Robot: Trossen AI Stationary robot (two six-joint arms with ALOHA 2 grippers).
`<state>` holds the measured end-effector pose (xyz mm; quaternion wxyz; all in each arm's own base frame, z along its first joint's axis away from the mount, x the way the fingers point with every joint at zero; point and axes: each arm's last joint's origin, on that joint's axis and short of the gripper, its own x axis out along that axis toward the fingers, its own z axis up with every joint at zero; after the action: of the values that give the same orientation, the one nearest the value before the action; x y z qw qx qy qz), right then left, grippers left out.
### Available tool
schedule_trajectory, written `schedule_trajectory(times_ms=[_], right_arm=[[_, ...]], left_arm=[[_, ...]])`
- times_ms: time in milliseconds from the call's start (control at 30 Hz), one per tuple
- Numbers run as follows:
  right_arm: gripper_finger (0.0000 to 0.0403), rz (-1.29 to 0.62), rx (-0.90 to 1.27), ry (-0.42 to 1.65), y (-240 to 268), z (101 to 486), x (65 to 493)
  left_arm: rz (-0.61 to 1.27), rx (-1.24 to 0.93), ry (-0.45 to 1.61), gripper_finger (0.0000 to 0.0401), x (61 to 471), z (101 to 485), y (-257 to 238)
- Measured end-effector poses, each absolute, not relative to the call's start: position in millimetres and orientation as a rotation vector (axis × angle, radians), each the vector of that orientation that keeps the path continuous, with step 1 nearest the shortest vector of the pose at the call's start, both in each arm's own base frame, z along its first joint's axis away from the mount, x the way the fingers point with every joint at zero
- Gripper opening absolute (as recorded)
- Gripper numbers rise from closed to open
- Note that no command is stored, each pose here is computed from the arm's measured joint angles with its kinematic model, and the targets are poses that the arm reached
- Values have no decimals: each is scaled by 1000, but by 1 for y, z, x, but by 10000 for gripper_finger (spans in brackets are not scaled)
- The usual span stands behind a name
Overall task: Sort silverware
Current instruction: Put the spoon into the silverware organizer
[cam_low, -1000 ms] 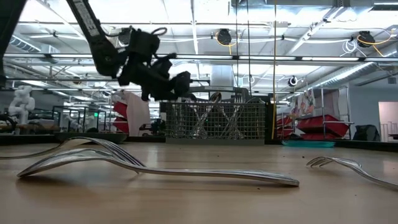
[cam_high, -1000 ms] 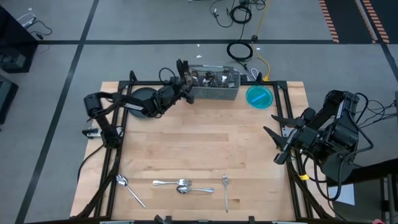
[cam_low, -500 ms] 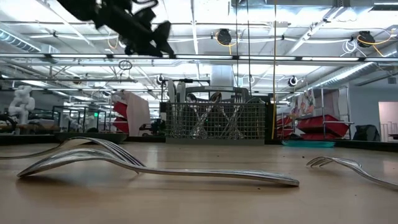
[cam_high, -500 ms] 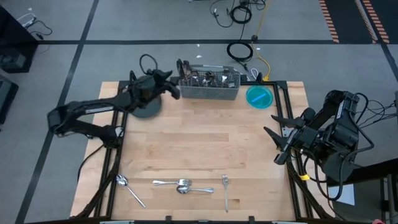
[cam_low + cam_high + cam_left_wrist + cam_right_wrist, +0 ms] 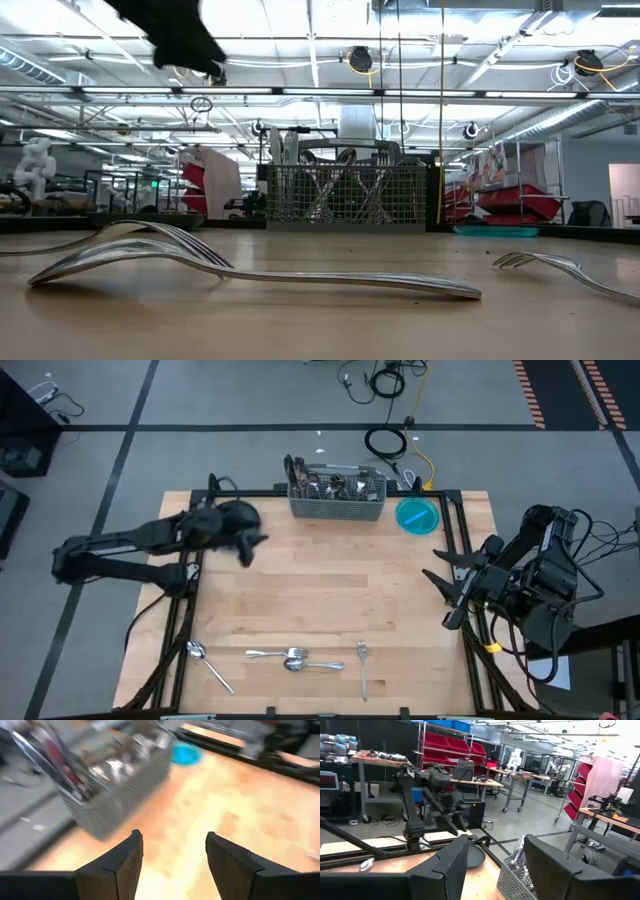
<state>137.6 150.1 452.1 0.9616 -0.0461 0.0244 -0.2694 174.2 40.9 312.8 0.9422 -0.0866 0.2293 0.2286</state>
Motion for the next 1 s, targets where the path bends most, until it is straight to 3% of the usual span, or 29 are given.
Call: schedule_trajectory(times_ms=[200,467,833,1000], right_arm=[[180,-544,-108,54,150,452,138],[180,-544,-114,56,150,452,138],[180,-544,-98,50,150,453,138],[180,-544,-96,50,151,453,138]], left_arm=[[235,-260,524,217,148,325,-5],[-149,-229,740,217,158,307,-65],[-346,-27,1319,217,159,237,-145],[-367,6,1475,217,145,219,-169]])
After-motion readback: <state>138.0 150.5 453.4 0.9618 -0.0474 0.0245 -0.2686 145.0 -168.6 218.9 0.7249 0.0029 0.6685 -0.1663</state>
